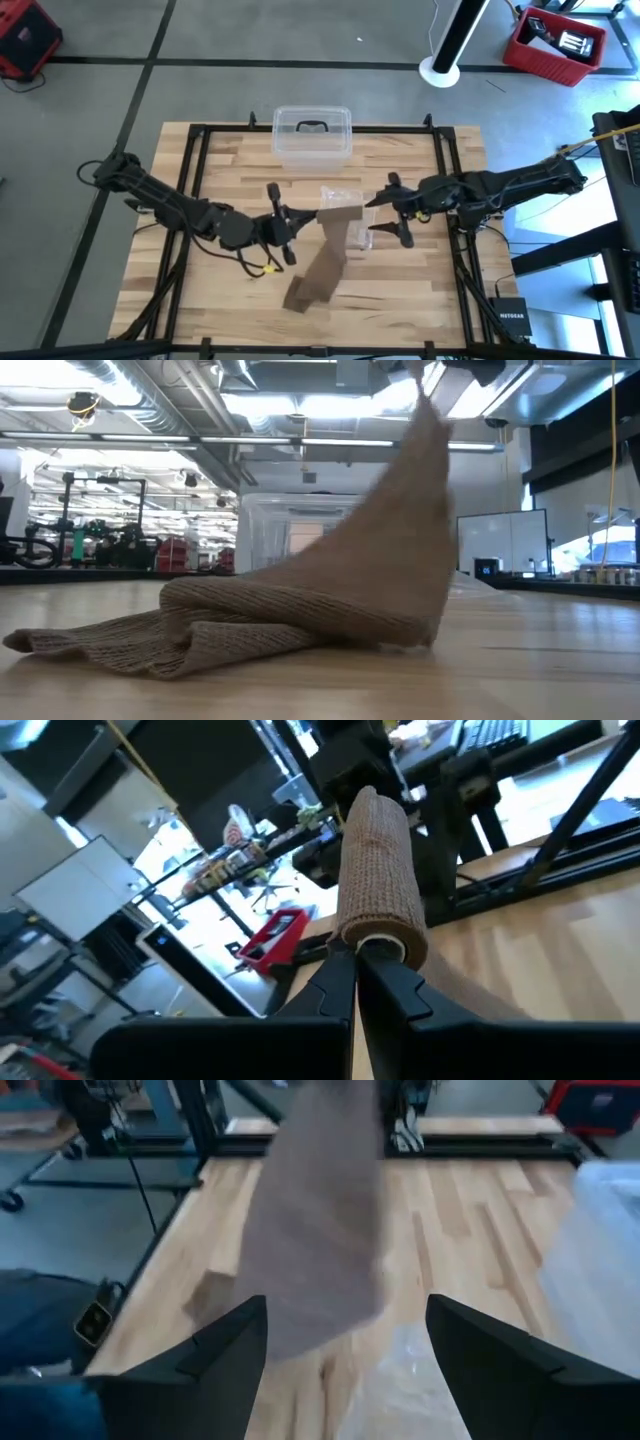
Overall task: Roll bandage
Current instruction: Roll the brown bandage
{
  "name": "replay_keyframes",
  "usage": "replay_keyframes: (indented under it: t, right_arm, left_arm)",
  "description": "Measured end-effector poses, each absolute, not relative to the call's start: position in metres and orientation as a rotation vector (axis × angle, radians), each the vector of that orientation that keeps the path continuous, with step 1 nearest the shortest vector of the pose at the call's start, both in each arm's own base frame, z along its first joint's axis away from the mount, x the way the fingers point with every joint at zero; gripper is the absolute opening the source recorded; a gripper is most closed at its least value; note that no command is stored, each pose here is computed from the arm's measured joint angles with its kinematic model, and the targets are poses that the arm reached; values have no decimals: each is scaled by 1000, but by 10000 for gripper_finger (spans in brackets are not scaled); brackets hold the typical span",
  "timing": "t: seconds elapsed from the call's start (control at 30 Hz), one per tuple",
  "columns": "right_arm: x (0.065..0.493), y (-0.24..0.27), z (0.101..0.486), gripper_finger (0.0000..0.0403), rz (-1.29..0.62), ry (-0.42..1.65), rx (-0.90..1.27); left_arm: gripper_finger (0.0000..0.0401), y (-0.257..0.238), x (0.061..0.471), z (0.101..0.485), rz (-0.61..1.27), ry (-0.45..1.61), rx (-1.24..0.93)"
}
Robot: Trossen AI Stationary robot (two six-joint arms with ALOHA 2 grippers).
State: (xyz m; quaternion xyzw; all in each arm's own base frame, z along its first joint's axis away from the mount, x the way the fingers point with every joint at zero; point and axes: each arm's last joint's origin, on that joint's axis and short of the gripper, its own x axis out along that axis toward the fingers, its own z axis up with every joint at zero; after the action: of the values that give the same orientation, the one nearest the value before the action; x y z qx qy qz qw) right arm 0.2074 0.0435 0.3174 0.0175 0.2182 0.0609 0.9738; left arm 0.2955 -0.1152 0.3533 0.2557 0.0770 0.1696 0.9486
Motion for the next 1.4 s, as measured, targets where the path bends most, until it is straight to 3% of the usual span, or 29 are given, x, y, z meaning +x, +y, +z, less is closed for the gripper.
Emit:
replay_keyframes:
  t: [0.37,0.57,0.77,1.4]
  right_arm:
    - [206,43,296,276,137,492,-50]
    - [192,40,296,276,137,279,17]
    - [190,41,323,276,191,31,72]
    - [212,59,312,276,224,28,19]
  left_arm:
    - [0,-118,294,346,283,199,501]
    - [0,-123,292,343,259,223,509]
    - [0,-126,293,341,149,216,508]
    - [0,-118,296,344,181,196,469]
